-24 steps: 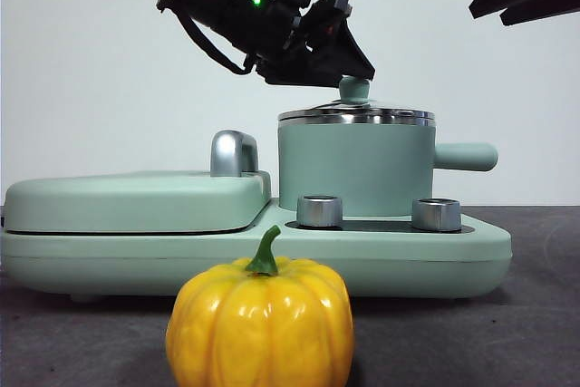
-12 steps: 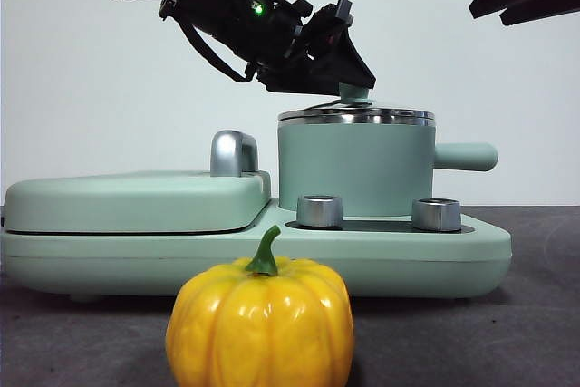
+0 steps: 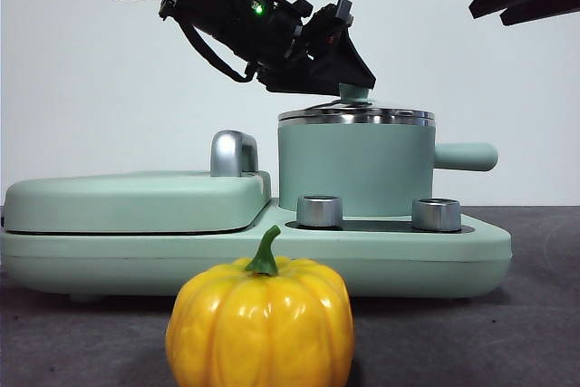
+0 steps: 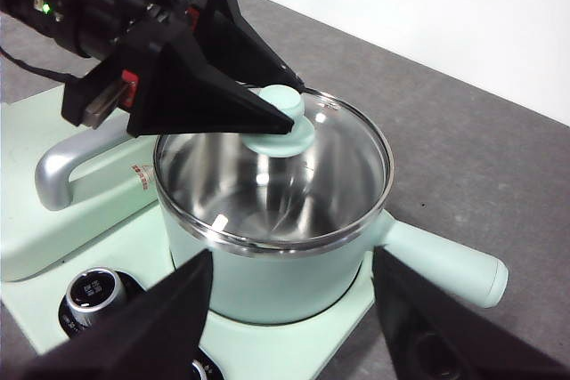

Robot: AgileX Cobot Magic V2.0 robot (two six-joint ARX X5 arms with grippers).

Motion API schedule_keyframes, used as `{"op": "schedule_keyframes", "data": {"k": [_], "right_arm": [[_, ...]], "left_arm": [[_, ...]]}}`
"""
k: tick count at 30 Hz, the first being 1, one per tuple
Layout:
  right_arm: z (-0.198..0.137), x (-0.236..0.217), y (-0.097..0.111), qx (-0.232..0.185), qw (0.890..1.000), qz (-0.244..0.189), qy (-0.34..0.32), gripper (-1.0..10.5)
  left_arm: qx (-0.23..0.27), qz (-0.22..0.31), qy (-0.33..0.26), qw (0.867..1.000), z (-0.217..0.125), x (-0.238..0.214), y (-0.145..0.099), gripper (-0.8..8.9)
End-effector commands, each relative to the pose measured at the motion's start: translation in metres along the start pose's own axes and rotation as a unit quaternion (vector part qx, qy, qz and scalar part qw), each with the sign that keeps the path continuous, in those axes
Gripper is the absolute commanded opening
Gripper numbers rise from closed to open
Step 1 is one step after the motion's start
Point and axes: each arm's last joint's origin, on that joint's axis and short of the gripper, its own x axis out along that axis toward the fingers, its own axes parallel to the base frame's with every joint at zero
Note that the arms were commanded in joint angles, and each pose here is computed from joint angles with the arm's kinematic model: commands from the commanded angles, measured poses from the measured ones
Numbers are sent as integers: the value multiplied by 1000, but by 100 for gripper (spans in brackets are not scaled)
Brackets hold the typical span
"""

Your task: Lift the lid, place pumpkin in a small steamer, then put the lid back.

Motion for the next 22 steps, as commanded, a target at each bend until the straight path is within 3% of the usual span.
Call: {"op": "schedule_keyframes", "data": {"k": [1, 9, 22], "right_arm": [[6, 0, -1, 1, 1000, -1, -9, 283], [6, 0, -1, 1, 1000, -1, -9, 283], [6, 0, -1, 1, 1000, -1, -9, 283]], "left_arm": [[3, -6, -6, 1000, 3, 7, -2, 236], [0, -8, 4, 1000, 0, 7, -3, 21], [4, -6, -6, 1000, 10, 7, -1, 16]]}}
